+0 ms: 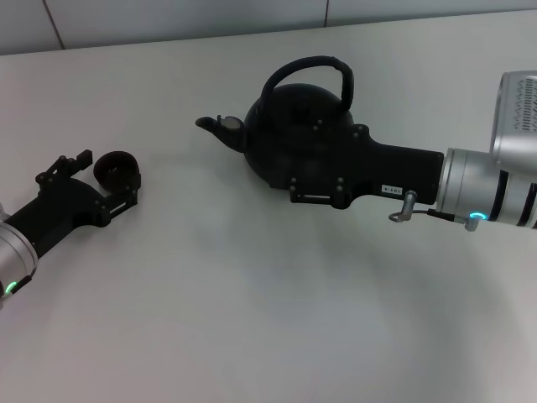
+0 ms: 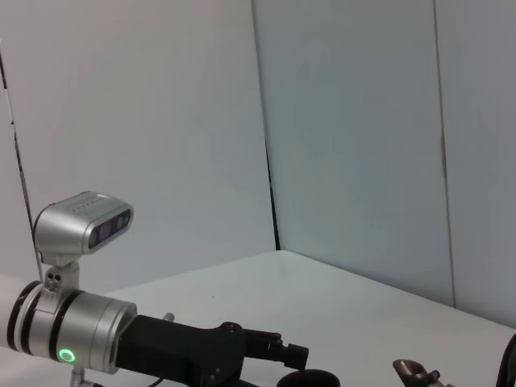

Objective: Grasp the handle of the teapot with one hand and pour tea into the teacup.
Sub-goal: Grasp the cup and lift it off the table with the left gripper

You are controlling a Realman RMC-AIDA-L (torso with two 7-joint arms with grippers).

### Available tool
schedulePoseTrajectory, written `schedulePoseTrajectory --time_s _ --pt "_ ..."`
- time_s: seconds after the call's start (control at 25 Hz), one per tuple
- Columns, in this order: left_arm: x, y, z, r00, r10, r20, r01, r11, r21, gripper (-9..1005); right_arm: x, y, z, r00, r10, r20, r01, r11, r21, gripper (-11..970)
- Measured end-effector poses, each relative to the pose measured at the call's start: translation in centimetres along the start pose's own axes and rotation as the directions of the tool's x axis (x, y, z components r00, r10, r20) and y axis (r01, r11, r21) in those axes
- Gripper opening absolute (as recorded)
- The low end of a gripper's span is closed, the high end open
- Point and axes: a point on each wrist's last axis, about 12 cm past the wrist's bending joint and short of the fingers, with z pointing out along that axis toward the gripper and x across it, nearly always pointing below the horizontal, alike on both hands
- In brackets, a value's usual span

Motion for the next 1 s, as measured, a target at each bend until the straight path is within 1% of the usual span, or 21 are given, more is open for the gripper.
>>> schedulePoseTrajectory --time_s 0.68,1.0 --pt "-0.07 -0.2 0.2 1.0 0.009 -0.004 -0.009 1.0 0.016 805 -0.12 -0.22 0.24 1.0 -0.009 -0.011 0.009 1.0 0.003 788" --pt "-0.03 -0.23 0.57 0.999 0.028 -0.033 -0.028 0.999 0.024 787 -0.25 -0.35 0.21 1.0 -0.014 -0.009 0.014 1.0 0.006 788"
